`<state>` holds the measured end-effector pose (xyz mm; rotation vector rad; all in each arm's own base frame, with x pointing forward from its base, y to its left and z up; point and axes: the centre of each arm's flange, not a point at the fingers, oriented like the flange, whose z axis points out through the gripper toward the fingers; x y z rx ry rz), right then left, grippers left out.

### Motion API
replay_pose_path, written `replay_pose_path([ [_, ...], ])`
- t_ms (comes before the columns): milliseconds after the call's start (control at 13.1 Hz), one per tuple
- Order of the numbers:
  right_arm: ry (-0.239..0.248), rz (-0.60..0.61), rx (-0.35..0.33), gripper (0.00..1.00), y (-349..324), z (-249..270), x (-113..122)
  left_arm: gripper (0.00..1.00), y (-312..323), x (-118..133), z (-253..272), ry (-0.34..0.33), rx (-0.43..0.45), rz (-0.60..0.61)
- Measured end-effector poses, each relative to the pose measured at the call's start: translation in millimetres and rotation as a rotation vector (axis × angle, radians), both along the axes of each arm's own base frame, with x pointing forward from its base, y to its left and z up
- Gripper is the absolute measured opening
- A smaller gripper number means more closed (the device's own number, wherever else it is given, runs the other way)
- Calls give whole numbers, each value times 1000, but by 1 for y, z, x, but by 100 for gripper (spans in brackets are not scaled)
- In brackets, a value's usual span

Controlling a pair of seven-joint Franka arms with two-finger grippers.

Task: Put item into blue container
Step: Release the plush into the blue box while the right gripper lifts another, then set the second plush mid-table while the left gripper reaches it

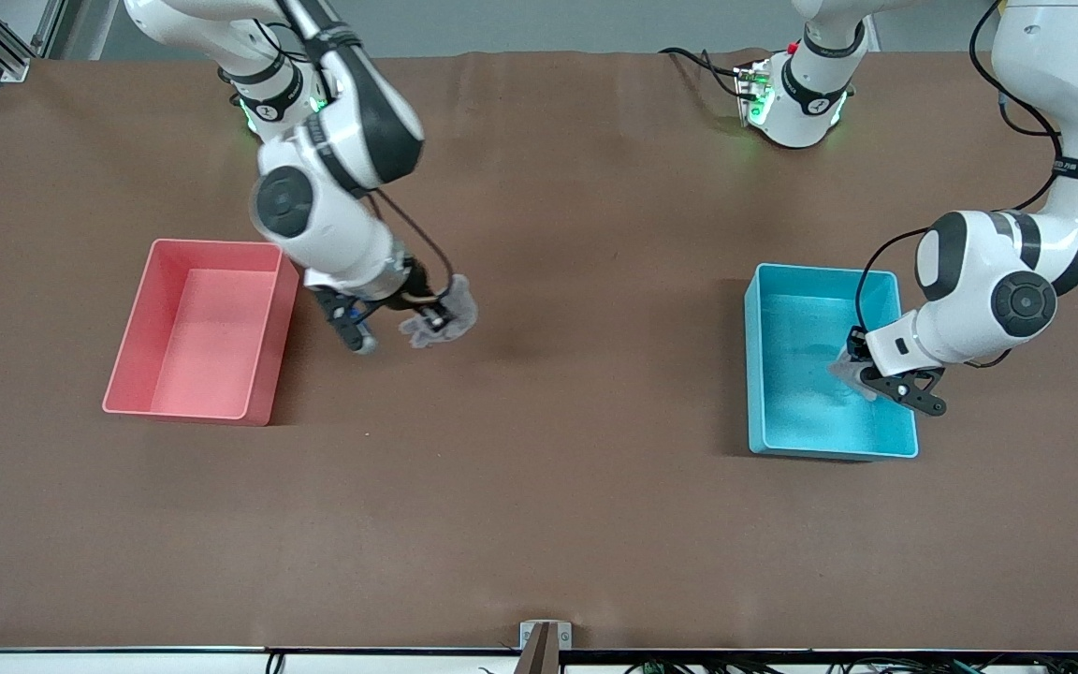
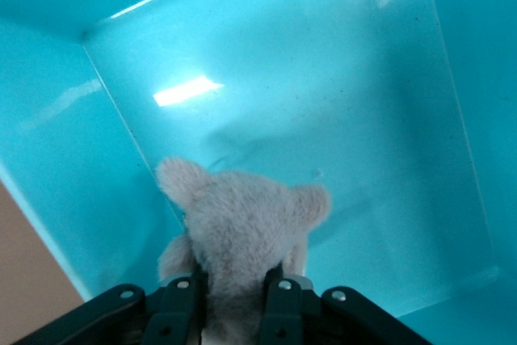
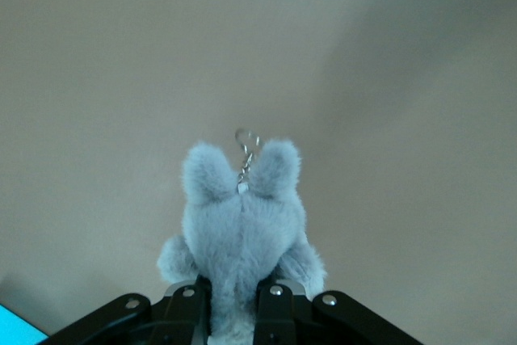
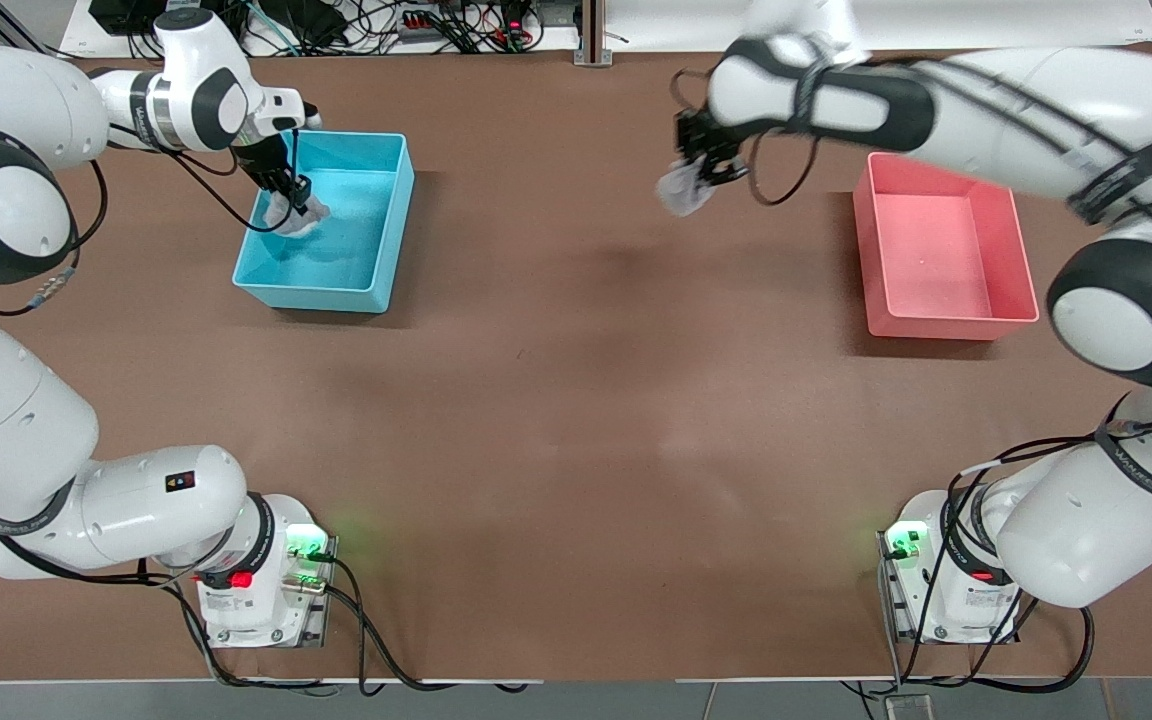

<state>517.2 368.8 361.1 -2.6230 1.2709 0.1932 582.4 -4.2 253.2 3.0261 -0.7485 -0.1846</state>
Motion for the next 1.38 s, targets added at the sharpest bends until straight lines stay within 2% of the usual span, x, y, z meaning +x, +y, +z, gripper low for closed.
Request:
replay_pose_path([
  [230,-118,70,-103,22,47,-45,-18,28,-2,0,-4,6,-1,-4],
  [383,-164,122,-143,19,69,-65,-19,31,-4,1,-6,7,-1,-10],
  [459,-172,135,-149,19,77,-71,-16,38,-5,1,-6,8,-1,-12],
  [689,-174,167,-163,19,101,-94,-13,70,-9,4,-6,4,0,7],
  [765,-168,179,-170,19,107,-104,-17,76,-13,7,-3,-4,1,17],
  [842,-161,187,-177,23,111,-113,-20,76,-20,10,2,-12,2,22],
  [919,-156,191,-183,23,113,-120,-21,81,-29,14,8,-12,6,30],
  [995,-151,194,-187,30,114,-125,-23,89,-40,18,18,0,14,45],
  [1072,-146,193,-191,40,115,-128,-24,89,-52,23,31,16,26,66],
  [1225,-144,184,-192,61,117,-129,-26,100,-84,31,62,35,55,121],
  [1378,-145,177,-196,85,114,-126,-21,100,-129,30,86,36,84,193],
])
